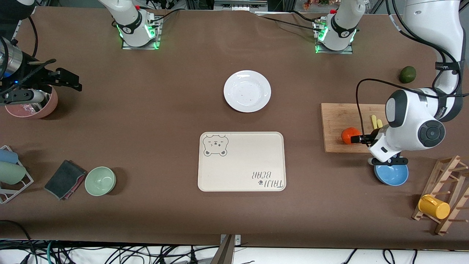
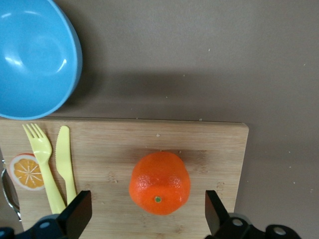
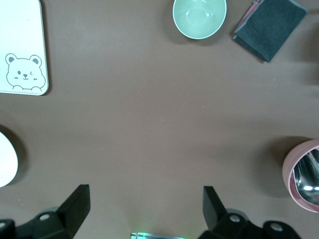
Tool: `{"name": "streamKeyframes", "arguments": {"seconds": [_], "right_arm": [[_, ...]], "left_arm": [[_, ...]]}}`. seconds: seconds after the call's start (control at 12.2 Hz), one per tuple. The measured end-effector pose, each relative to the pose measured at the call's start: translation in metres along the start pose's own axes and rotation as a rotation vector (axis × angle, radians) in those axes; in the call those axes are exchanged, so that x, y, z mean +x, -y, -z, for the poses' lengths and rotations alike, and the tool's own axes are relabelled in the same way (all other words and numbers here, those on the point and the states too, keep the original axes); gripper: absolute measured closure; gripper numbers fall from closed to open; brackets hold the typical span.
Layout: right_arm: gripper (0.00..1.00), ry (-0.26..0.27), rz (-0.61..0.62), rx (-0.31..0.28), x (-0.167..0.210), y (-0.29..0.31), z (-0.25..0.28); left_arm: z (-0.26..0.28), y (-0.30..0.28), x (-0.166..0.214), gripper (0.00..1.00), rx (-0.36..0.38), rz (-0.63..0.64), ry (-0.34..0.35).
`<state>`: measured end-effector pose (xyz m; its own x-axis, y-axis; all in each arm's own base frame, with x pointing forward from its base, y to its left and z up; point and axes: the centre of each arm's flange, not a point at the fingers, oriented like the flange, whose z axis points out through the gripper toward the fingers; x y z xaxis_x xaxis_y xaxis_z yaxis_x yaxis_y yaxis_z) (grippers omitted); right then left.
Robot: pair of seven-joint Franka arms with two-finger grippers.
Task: Place orange and plate with both arms
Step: 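Move the left gripper down over the orange on the cutting board, then close the left gripper on the orange and lift it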
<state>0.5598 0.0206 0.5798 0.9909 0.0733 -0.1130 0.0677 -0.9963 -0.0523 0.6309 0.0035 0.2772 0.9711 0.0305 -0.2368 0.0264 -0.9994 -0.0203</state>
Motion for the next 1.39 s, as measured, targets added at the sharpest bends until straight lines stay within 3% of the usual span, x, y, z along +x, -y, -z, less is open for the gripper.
{"name": "streamKeyframes", "arguments": {"seconds": [0.65,1.39], "right_arm": [[0.00,0.001,0.000,0.000,0.000,0.000,0.000],[0.00,0.003,-0.001,0.004,0.000,0.000,0.000]], "left_arm": [[-0.063,-0.009,-0.015,0.00,-0.001,-0.048,-0.007],[-0.087,-0.010,-0.016,0.00,0.003,-0.052,0.017]]}}
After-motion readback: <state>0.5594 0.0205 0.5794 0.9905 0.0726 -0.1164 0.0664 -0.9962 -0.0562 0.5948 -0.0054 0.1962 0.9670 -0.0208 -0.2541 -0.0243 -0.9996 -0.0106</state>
